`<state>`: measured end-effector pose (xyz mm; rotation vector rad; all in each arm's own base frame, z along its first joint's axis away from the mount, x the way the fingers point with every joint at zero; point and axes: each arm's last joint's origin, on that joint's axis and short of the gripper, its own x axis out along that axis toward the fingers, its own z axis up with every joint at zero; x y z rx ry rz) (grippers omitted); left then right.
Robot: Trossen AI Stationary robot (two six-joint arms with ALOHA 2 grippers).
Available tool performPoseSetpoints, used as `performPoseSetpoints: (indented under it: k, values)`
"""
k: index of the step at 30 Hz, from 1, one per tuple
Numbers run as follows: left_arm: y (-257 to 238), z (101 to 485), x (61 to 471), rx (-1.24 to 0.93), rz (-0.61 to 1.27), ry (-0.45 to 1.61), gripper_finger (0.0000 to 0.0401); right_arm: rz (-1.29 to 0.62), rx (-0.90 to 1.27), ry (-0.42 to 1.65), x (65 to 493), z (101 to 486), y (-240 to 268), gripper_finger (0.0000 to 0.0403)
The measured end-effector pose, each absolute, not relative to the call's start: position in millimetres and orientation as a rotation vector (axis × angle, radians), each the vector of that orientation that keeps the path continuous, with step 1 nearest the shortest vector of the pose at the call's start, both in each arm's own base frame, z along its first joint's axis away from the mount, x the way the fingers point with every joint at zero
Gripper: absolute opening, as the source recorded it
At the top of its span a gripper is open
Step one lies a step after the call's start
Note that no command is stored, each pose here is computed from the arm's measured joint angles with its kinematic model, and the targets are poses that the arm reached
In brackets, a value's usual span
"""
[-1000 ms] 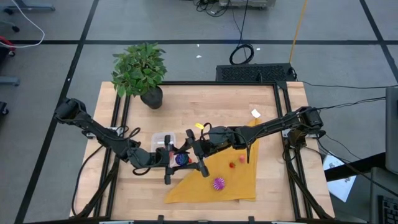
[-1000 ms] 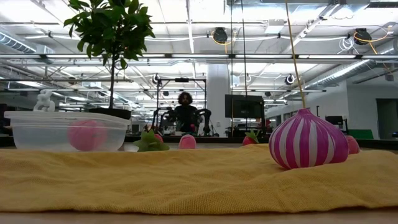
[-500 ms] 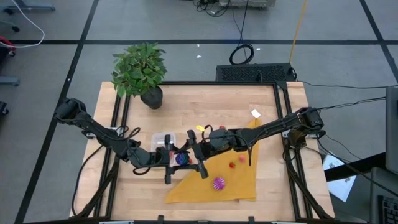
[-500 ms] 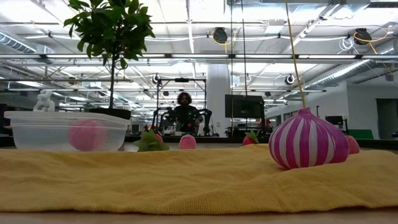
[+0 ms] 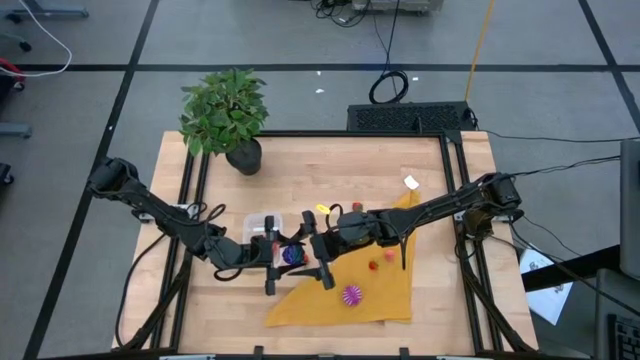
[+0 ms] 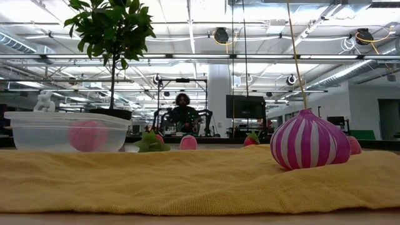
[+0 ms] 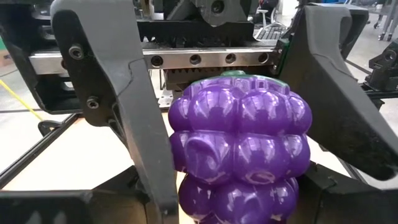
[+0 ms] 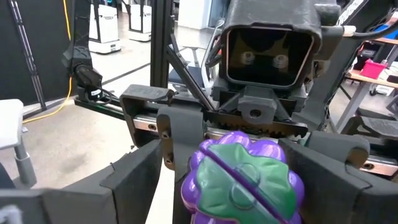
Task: Pick and placing Produce into tupperware
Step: Put the purple grapes into the transparent bin
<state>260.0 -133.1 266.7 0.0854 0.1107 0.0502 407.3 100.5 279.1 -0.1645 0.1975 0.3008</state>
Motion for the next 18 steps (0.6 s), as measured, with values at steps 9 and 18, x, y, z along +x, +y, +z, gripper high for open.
performPoseSetpoints:
  k: [9, 18]
  values:
    - [-133.1, 268.2, 260.4, 0.079, 0.050, 0.103, 0.0225, 0.301, -0.189, 0.181, 403.3, 287.0, 99.3, 0.0309]
    - [-133.1, 268.3, 260.4, 0.078, 0.050, 0.103, 0.0225, 0.300, -0.195, 0.176, 403.1, 288.0, 99.1, 0.0309]
